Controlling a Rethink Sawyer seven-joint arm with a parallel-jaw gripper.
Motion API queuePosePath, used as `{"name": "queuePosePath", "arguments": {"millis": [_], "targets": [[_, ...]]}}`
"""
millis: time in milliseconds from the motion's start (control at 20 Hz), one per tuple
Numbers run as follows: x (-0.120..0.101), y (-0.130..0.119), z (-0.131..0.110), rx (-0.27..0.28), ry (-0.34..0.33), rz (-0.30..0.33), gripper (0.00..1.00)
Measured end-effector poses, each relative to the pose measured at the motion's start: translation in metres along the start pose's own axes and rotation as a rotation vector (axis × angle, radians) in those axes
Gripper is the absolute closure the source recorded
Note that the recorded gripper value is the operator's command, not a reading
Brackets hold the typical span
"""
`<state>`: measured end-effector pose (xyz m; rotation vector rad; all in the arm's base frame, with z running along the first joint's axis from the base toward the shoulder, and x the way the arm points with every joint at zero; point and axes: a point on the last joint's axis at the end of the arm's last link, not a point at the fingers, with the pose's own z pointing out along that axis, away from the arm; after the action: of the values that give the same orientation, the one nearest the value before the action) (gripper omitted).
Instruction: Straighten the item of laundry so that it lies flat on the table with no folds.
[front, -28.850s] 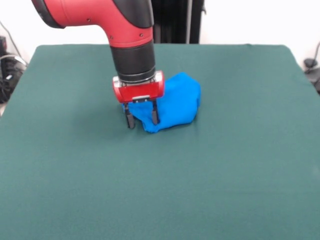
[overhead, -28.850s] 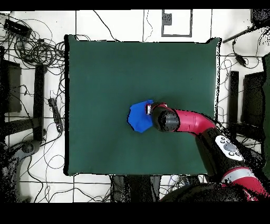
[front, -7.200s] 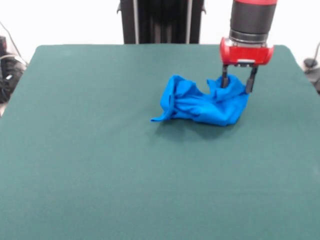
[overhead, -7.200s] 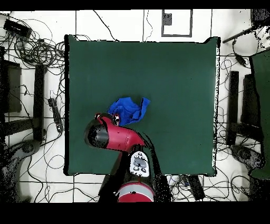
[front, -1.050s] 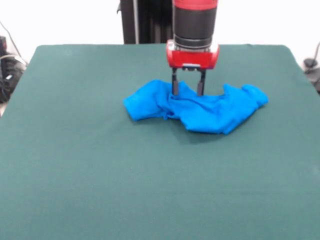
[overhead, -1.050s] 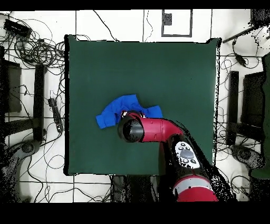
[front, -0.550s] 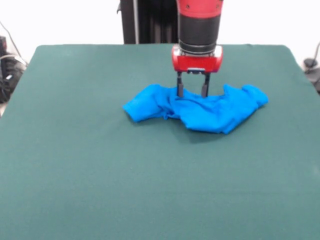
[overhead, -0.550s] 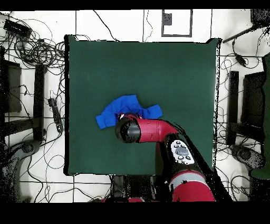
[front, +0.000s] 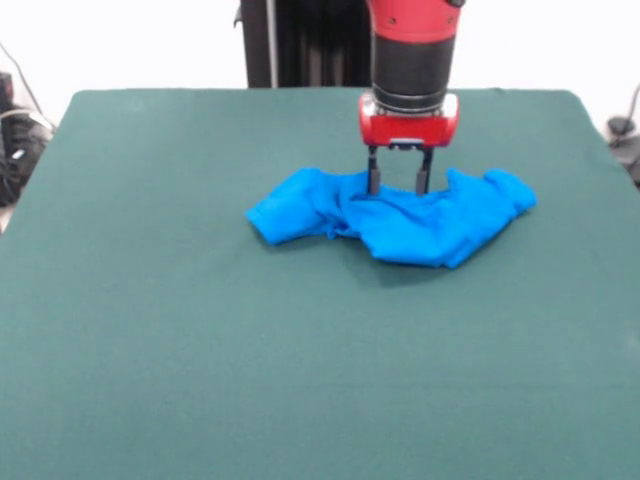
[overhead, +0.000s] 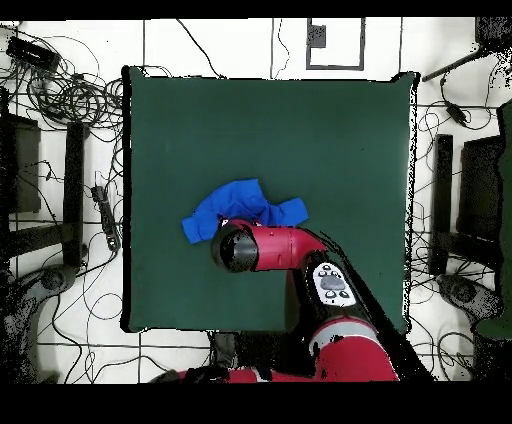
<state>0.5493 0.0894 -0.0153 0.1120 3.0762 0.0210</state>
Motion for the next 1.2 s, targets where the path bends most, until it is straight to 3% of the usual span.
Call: {"name": "queuePosePath", "arguments": {"millis": [100, 150, 900, 950, 1200], "targets": [[0.002, 0.001, 0.002, 0.001, 0.004, -0.003, 0.00], [0.007, 0.003, 0.009, 0.005, 0.017, -0.009, 1.00], [0.012, 0.005, 0.015, 0.006, 0.028, -0.012, 1.00], [0.012, 0.005, 0.015, 0.006, 0.028, -0.012, 0.00], [0.011, 0.004, 0.015, 0.008, 0.025, -0.012, 0.00]]}}
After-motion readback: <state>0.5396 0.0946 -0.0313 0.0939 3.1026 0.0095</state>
